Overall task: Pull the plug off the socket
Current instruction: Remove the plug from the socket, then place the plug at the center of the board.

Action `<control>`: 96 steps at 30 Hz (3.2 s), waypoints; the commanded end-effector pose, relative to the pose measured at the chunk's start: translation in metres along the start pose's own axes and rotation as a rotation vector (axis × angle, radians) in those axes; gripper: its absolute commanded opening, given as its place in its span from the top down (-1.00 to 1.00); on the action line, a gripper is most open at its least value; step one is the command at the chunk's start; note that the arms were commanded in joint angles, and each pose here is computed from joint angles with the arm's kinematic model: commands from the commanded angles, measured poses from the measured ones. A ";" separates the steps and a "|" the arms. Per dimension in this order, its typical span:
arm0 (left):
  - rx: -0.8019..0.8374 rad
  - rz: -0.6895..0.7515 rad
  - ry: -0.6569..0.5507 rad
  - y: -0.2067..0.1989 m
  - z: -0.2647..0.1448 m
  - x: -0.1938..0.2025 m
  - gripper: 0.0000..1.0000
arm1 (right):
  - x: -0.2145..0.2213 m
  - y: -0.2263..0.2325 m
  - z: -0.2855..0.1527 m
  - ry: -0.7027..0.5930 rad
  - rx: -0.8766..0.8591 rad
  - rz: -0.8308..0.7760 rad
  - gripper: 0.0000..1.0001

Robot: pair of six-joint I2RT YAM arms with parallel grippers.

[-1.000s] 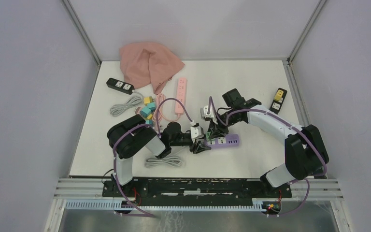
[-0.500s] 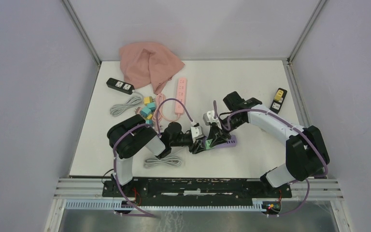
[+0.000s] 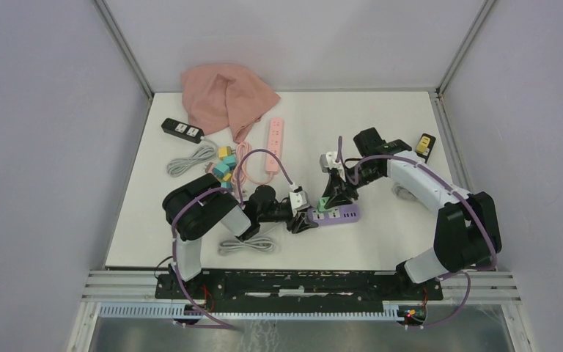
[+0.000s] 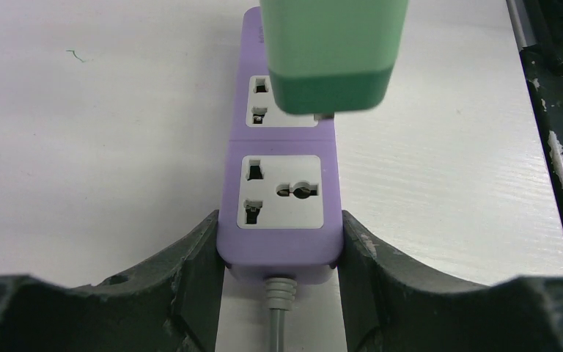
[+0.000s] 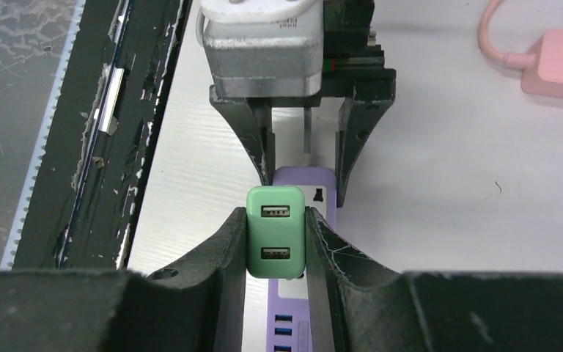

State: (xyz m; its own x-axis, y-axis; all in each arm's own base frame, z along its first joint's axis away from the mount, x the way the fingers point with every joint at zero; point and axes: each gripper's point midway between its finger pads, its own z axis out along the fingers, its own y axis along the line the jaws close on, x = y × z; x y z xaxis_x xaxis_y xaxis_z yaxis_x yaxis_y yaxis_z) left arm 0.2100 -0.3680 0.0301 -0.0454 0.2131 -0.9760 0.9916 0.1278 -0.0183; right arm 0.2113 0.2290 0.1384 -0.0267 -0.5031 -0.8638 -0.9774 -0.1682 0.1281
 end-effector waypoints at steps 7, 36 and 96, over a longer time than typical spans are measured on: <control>-0.031 0.023 -0.055 0.007 0.000 -0.017 0.87 | -0.026 0.011 -0.016 -0.086 -0.038 -0.051 1.00; -0.361 -0.358 -0.305 0.015 -0.078 -0.097 -0.84 | -0.067 -0.030 -0.028 -0.281 0.025 0.499 1.00; -0.733 -0.508 -0.042 0.010 -0.061 -0.157 -0.96 | -0.049 -0.065 -0.015 -0.275 0.099 0.852 0.95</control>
State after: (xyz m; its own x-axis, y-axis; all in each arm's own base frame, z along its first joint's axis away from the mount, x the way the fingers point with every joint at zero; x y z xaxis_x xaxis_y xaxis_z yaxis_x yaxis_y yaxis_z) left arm 0.2074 -0.3299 0.1657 -0.4839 -0.0227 -0.8748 0.5330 0.7852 -0.3152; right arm 0.2726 0.2504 0.1801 -0.7773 -0.2157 -0.5910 -0.6288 0.2400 0.7395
